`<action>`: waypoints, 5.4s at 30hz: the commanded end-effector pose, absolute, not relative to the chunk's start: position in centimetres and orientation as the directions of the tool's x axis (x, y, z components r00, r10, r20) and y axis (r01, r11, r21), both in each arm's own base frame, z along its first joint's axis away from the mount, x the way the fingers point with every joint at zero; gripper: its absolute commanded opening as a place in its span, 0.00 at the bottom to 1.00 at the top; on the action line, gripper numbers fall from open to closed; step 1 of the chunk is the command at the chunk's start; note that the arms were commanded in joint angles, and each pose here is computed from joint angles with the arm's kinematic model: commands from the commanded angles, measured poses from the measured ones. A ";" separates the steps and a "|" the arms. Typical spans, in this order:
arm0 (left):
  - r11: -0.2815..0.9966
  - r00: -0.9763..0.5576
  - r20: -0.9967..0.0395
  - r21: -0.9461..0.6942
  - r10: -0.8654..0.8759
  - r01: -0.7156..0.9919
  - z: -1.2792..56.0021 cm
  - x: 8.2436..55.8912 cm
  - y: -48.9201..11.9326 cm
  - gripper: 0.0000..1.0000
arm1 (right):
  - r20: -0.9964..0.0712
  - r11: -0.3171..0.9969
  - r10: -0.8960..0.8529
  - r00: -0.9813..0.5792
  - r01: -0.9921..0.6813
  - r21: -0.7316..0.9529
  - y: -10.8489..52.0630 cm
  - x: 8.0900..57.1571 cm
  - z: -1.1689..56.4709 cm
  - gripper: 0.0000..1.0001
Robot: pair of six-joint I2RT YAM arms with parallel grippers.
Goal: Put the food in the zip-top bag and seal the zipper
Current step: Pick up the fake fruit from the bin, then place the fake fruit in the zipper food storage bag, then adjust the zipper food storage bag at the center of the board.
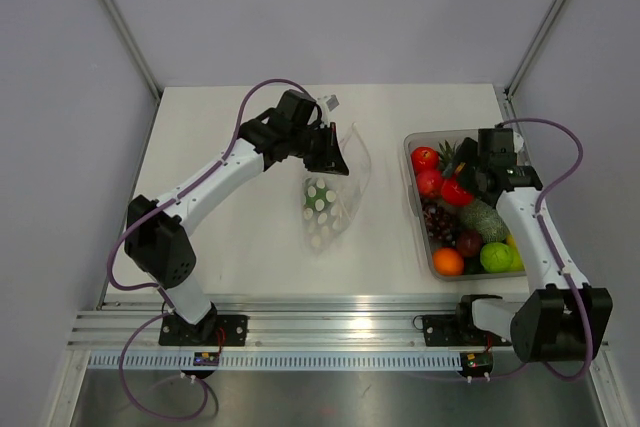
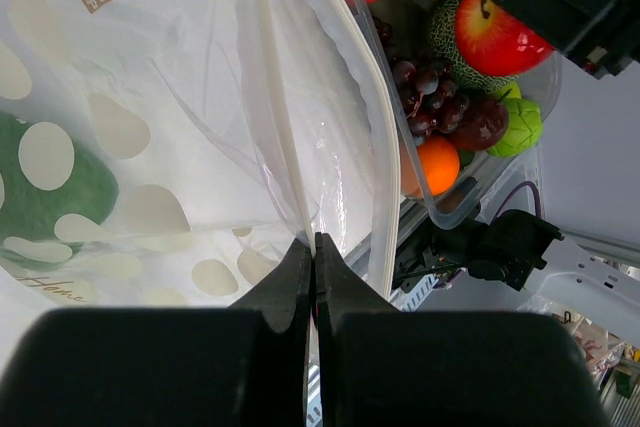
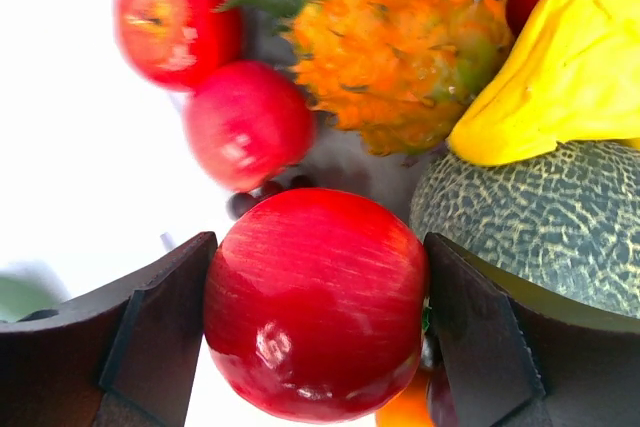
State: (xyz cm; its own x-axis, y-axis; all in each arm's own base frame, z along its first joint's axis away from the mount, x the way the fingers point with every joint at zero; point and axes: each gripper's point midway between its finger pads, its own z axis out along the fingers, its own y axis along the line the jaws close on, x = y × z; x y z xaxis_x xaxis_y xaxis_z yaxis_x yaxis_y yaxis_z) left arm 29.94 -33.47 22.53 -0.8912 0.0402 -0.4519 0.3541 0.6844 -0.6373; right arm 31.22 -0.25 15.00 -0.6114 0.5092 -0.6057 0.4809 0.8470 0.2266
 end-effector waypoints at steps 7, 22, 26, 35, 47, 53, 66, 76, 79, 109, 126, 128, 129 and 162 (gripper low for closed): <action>0.654 -0.853 -0.521 -0.635 0.030 0.411 25.1 30.6 -34.2 0.00 | -0.689 0.853 0.517 -0.508 0.244 0.461 3.9 31.8 27.2 0.67; 0.643 -0.853 -0.520 -0.638 0.045 0.424 25.4 30.0 -34.1 0.00 | -0.689 0.833 0.368 -0.624 -0.107 0.542 22.1 33.8 31.2 0.66; 0.634 -0.853 -0.519 -0.644 0.047 0.427 25.4 29.9 -34.2 0.00 | -0.667 0.825 0.348 -0.659 -0.123 0.552 24.4 34.1 29.9 0.66; 0.617 -0.849 -0.527 -0.654 0.045 0.439 26.1 29.8 -34.4 0.00 | -0.613 0.875 0.319 -0.723 -0.025 0.483 24.4 34.9 23.4 0.66; 0.582 -0.837 -0.546 -0.669 0.036 0.462 27.7 29.6 -34.7 0.00 | -0.594 0.901 0.298 -0.748 0.014 0.434 24.0 35.2 20.4 0.92; 0.579 -0.838 -0.544 -0.673 0.035 0.461 27.8 29.7 -34.9 0.00 | -0.603 0.899 0.299 -0.739 0.006 0.438 23.8 35.0 21.3 0.99; 0.575 -0.838 -0.545 -0.676 0.032 0.461 27.8 29.8 -35.0 0.00 | -0.639 0.902 0.306 -0.706 0.000 0.432 22.5 34.1 24.0 0.99; 0.575 -0.832 -0.555 -0.671 0.030 0.468 28.2 29.8 -34.8 0.00 | -0.677 0.910 0.315 -0.665 0.010 0.413 20.8 33.2 25.8 0.99; 0.575 -0.831 -0.556 -0.671 0.027 0.468 28.4 29.8 -34.7 0.00 | -0.699 0.923 0.308 -0.645 0.026 0.383 19.7 33.0 26.1 0.98; 0.716 -0.797 -0.604 -0.557 -0.001 0.421 30.2 31.3 -31.2 0.00 | -0.660 0.892 0.250 -0.709 -0.097 0.442 22.0 31.6 26.4 0.00; 0.652 -0.737 -0.675 -0.574 -0.033 0.496 33.9 29.8 -31.5 0.00 | -0.696 0.848 0.273 -0.664 -0.176 0.500 22.2 30.2 31.3 0.00; 0.679 -0.774 -0.633 -0.574 -0.014 0.457 30.8 30.3 -31.7 0.00 | -0.688 0.855 0.274 -0.672 -0.158 0.495 22.0 30.3 29.8 0.00; 0.679 -0.783 -0.622 -0.580 -0.012 0.451 29.7 30.6 -32.1 0.00 | -0.676 0.857 0.275 -0.683 -0.144 0.494 22.1 30.3 28.9 0.00; 0.671 -0.856 -0.510 -0.608 0.081 0.425 24.7 28.8 -35.3 0.00 | -0.640 0.896 0.259 -0.723 -0.067 0.439 20.7 29.6 24.0 0.00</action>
State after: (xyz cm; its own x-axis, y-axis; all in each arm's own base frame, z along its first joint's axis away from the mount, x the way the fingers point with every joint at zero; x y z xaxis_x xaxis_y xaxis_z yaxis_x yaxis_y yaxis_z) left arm 29.13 -34.41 17.04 -0.9247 0.1052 -0.3658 0.3126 0.7581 -0.5723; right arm 28.86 20.55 17.91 -0.8191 0.2065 -0.5353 -0.0125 0.9264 0.3764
